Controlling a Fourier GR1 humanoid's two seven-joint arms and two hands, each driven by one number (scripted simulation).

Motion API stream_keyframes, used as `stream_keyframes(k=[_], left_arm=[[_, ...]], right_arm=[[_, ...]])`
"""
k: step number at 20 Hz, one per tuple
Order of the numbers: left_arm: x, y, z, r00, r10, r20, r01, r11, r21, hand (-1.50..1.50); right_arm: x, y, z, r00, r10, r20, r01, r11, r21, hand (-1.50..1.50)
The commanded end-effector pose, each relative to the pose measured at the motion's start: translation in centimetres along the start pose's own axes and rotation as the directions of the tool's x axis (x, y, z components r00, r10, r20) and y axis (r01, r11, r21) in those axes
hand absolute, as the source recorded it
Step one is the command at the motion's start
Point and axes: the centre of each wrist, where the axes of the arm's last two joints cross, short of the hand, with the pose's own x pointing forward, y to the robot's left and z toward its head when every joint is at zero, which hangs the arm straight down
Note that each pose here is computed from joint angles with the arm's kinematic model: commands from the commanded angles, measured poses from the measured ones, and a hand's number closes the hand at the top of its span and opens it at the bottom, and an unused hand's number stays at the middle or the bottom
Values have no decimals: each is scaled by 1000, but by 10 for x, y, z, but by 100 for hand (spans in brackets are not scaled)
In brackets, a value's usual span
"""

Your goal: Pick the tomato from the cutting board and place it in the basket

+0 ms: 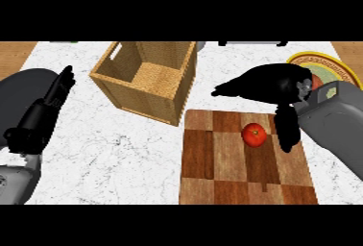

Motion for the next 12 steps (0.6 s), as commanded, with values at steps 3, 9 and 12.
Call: stream_keyframes(k=[3,9,12], left_arm=[[8,-12,2,1000,2,2,-2,1000,-11,0],[12,0,-12,1000,-7,-9,7,1000,1,0],[13,3,12,1000,-12,-5,12,1000,-6,0]], right_arm=[[-10,32,-33,997,55,-52,-49,994,100,-150],[-9,41,-55,994,85,-71,-77,991,110,-150],[-28,57,-43,993,89,-79,-80,990,113,-150]])
